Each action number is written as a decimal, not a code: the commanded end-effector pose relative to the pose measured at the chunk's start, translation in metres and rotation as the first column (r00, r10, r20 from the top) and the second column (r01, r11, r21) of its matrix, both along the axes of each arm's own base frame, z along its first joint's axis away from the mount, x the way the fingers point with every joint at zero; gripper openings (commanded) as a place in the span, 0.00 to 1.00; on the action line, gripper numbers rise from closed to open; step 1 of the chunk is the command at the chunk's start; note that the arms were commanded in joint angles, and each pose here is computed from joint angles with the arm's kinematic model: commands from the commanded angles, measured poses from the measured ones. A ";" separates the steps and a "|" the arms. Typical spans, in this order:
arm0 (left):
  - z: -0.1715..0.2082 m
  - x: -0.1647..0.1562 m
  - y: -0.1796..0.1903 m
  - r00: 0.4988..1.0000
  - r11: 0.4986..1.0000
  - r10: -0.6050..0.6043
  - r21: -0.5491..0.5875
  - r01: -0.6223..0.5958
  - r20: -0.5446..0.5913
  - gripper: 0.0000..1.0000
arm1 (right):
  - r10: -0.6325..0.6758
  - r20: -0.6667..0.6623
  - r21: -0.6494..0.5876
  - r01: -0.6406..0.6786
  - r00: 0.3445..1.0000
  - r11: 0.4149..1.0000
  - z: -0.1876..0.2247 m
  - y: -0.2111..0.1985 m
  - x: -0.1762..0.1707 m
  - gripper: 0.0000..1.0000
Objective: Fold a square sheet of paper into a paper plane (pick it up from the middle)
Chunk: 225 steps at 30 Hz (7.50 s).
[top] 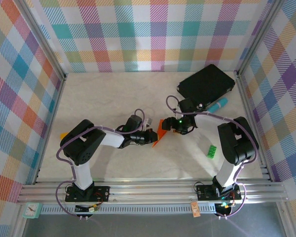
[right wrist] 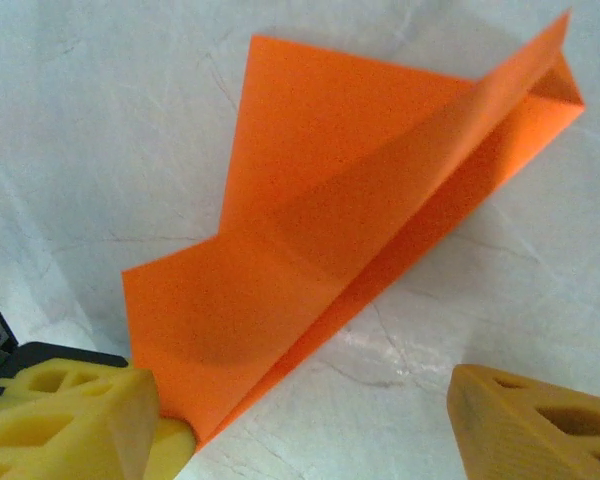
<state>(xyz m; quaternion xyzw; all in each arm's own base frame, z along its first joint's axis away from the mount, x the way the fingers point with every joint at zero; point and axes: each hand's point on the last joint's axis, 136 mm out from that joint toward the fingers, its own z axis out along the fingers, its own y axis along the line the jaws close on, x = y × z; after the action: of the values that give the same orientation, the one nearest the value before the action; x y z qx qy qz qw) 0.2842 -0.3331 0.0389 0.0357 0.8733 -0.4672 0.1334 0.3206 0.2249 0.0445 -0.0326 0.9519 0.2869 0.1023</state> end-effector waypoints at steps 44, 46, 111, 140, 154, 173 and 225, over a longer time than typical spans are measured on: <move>-0.011 -0.007 0.024 0.986 0.992 0.122 0.029 -0.120 -0.115 0.24 | 0.058 -0.161 -0.412 -0.120 0.985 0.903 -0.079 -0.008 -0.003 0.70; -0.010 -0.009 0.026 0.986 0.992 0.121 0.046 -0.116 -0.114 0.25 | 0.056 -0.162 -0.410 -0.118 0.985 0.904 -0.079 -0.007 -0.003 0.70; -0.052 -0.033 0.033 0.978 0.963 0.088 0.269 -0.035 -0.187 0.18 | 0.128 -0.008 0.144 -0.126 0.992 0.982 0.044 0.060 -0.023 0.36; -0.057 -0.037 0.036 0.975 0.960 0.086 0.280 -0.026 -0.203 0.16 | 0.047 -0.096 -0.009 -0.048 0.994 0.999 -0.012 0.049 -0.004 0.29; -0.058 -0.038 0.038 0.974 0.956 0.091 0.293 -0.028 -0.206 0.15 | 0.029 -0.123 -0.048 -0.035 0.992 0.998 -0.024 0.042 -0.007 0.29; -0.058 -0.039 0.041 0.973 0.951 0.098 0.308 -0.031 -0.208 0.15 | 0.025 -0.122 -0.055 -0.032 0.992 0.998 -0.042 0.026 -0.022 0.29; -0.021 -0.004 -0.005 0.992 0.956 0.065 0.293 -0.031 -0.106 0.03 | 0.039 -0.146 -0.053 -0.047 0.989 0.997 -0.069 0.007 -0.028 0.14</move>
<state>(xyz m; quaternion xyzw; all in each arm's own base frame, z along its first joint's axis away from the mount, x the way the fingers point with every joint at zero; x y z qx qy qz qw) 0.2842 -0.3444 0.0303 0.0007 0.9271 -0.3618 0.0979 0.3133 0.2554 0.0158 -0.0525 0.9420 0.3224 0.0768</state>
